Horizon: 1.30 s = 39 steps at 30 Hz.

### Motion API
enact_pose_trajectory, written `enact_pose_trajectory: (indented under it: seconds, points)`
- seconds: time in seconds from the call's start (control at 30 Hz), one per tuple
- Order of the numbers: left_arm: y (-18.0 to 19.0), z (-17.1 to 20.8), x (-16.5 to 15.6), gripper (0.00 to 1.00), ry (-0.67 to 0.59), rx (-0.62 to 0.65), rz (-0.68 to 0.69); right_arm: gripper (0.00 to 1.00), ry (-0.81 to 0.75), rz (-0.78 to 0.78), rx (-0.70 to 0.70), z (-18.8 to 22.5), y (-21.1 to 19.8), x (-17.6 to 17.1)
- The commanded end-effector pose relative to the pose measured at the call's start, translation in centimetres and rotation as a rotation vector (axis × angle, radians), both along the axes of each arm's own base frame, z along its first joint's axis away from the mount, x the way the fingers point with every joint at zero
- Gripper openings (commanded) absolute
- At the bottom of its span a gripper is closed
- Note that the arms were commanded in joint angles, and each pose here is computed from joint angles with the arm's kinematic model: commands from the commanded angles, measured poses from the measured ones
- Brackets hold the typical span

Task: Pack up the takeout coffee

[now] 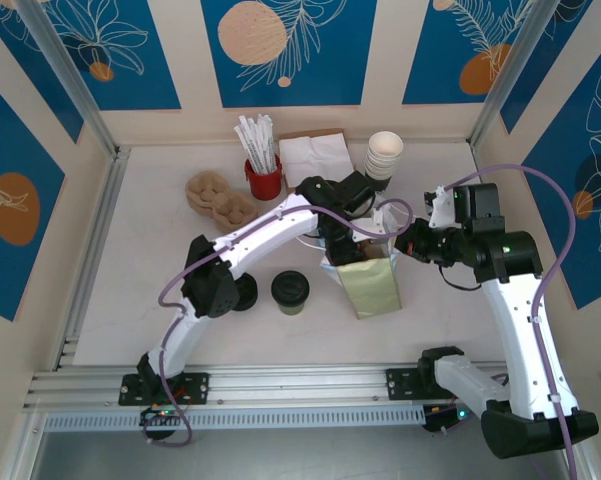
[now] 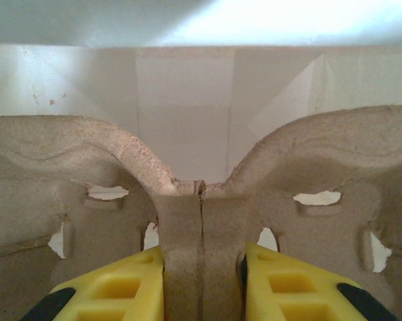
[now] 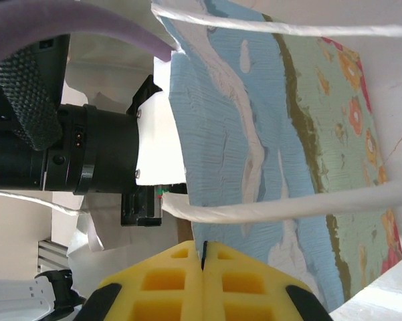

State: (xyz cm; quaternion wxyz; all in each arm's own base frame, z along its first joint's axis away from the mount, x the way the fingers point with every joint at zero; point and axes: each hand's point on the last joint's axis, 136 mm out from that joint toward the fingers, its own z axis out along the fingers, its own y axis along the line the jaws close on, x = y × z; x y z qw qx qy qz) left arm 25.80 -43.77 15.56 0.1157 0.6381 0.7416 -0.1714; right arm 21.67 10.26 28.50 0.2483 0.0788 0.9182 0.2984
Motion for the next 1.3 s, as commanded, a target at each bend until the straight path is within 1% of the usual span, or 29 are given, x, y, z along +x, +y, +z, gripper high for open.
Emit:
enact_pose_trajectory:
  seconds: [0.0,0.17,0.43,0.53,0.7,0.87,0.9,1.03,1.13,1.27]
  points:
    - [1.6,1.3,-1.0,0.28,-0.019,0.046,-0.028,0.0,-0.051,0.017,0.025,1.2,0.3,-0.3]
    - [0.6,0.5,-1.3,0.28,0.023,0.004,-0.012,0.0,-0.027,-0.002,0.023,0.0,0.1,-0.6]
    - [-2.6,0.4,-1.2,0.28,0.07,-0.14,0.002,0.0,0.009,-0.039,-0.036,-2.4,-1.0,-1.1]
    - [-3.6,0.3,-1.1,0.29,0.089,-0.175,0.003,0.0,0.012,-0.051,-0.055,-2.7,-1.4,-1.2]
    - [-4.1,-0.6,-1.0,0.3,0.108,-0.174,-0.002,0.0,0.013,-0.053,-0.063,-2.8,-1.5,-1.4]
    - [-3.7,-2.3,-1.0,0.3,0.102,-0.119,-0.018,0.0,0.005,-0.051,-0.053,-2.5,-1.5,-1.3]
    - [-3.6,-2.4,-0.9,0.31,0.101,-0.112,-0.015,0.0,0.004,-0.051,-0.052,-2.4,-1.5,-1.3]
    - [-3.5,-1.8,-0.9,0.43,0.087,-0.116,-0.011,0.0,-0.003,-0.052,-0.045,-2.1,-1.4,-1.2]
    - [-3.6,-0.2,-0.6,0.51,0.061,-0.144,-0.004,0.0,-0.004,-0.055,-0.043,-1.9,-1.5,-1.2]
    - [-3.6,2.8,-0.6,0.64,0.034,-0.194,0.013,0.0,0.003,-0.059,-0.041,-2.1,-1.5,-1.3]
